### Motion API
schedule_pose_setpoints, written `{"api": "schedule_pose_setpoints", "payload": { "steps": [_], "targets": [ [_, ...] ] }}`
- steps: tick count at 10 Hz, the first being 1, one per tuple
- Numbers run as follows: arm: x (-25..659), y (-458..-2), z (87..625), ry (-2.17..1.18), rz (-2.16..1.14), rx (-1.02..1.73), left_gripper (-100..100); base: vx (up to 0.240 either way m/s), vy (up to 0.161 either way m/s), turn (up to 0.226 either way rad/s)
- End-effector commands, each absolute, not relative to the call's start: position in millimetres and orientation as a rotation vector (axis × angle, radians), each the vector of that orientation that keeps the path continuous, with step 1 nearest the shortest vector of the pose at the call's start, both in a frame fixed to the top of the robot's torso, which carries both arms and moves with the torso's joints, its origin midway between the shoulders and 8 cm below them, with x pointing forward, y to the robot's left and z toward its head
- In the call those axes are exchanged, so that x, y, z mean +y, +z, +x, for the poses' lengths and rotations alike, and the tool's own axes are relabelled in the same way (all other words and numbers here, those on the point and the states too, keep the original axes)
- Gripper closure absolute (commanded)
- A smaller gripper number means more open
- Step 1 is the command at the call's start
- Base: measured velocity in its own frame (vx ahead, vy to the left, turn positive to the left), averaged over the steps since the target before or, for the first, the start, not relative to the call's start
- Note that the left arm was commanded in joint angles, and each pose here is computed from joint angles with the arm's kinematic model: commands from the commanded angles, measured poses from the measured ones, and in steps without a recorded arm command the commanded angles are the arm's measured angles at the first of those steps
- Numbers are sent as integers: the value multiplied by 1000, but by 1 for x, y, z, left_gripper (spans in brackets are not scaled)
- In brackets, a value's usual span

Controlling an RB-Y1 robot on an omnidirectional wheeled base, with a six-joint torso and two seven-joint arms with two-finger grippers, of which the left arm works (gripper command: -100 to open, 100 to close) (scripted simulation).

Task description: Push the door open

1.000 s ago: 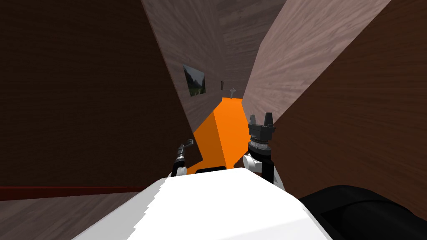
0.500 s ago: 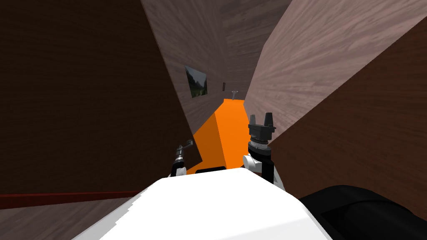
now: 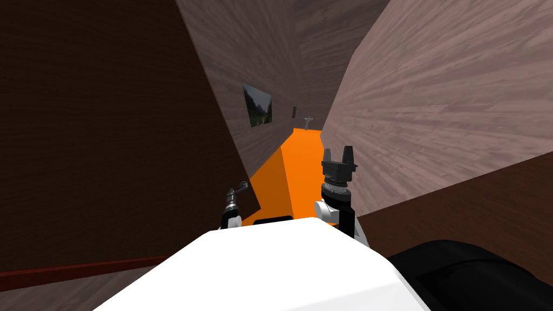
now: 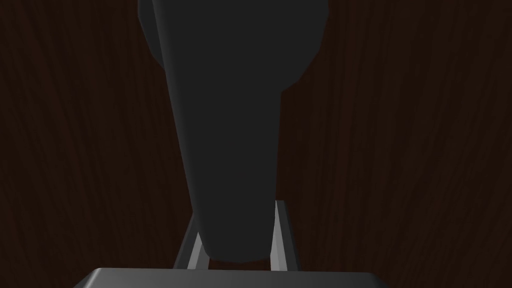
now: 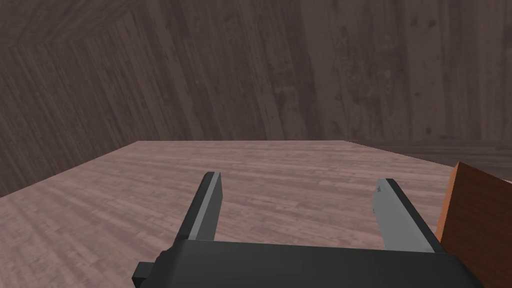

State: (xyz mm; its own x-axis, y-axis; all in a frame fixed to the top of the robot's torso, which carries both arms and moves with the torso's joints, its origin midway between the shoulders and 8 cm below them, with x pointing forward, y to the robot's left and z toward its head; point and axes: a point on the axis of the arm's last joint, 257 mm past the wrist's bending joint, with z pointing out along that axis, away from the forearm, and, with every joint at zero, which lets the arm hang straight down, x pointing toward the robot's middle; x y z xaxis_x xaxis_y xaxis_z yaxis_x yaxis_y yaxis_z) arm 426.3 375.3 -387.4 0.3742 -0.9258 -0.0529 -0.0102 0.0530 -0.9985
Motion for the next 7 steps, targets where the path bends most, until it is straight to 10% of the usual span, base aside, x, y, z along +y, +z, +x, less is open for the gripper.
{"api": "schedule_pose_setpoints", "payload": {
  "steps": [1,7],
  "targets": [
    [383,-383,423,-870,-1335,911,100,213,-59,83],
    [390,-392,411,-835,-1389,856,100,154,-75,77]
  ]
}}
